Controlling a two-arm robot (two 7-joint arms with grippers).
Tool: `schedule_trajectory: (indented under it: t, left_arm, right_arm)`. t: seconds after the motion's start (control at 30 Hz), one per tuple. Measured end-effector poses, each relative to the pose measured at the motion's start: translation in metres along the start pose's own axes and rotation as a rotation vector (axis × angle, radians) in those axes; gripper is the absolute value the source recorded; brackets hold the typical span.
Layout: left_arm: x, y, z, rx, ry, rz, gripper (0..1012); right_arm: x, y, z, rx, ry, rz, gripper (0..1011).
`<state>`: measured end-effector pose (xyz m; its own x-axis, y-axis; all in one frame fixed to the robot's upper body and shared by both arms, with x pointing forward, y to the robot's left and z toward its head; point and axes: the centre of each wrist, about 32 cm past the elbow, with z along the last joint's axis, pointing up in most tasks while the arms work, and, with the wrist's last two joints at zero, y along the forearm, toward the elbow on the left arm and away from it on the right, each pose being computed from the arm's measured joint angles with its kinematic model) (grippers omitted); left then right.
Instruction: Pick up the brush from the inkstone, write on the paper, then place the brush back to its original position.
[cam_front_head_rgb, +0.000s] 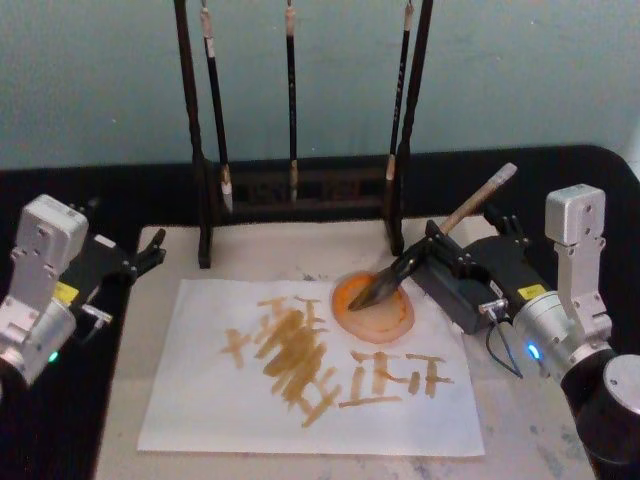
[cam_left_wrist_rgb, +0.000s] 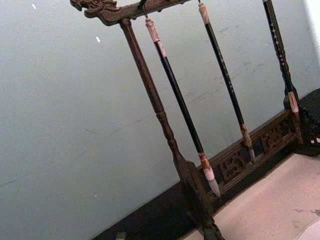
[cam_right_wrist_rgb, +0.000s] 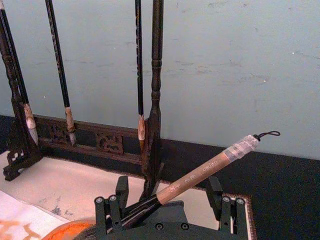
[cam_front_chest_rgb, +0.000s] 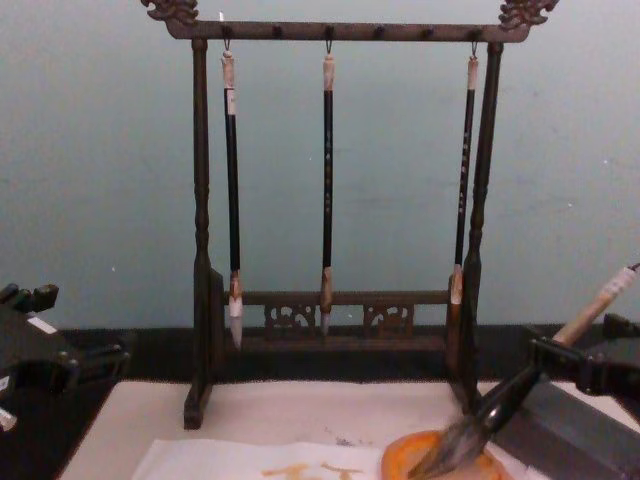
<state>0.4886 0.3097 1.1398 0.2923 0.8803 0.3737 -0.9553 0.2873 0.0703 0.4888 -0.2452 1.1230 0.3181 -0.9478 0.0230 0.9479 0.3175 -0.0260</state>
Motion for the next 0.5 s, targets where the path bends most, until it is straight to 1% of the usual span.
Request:
schedule_trajectory:
  t: [0.5]
  left_arm:
    - [0.0000,0.0000,0.0000,0.000,0.000,0.000,1010]
  right_arm:
    - [0.0000,0.0000,0.0000,0.000,0.000,0.000,1000]
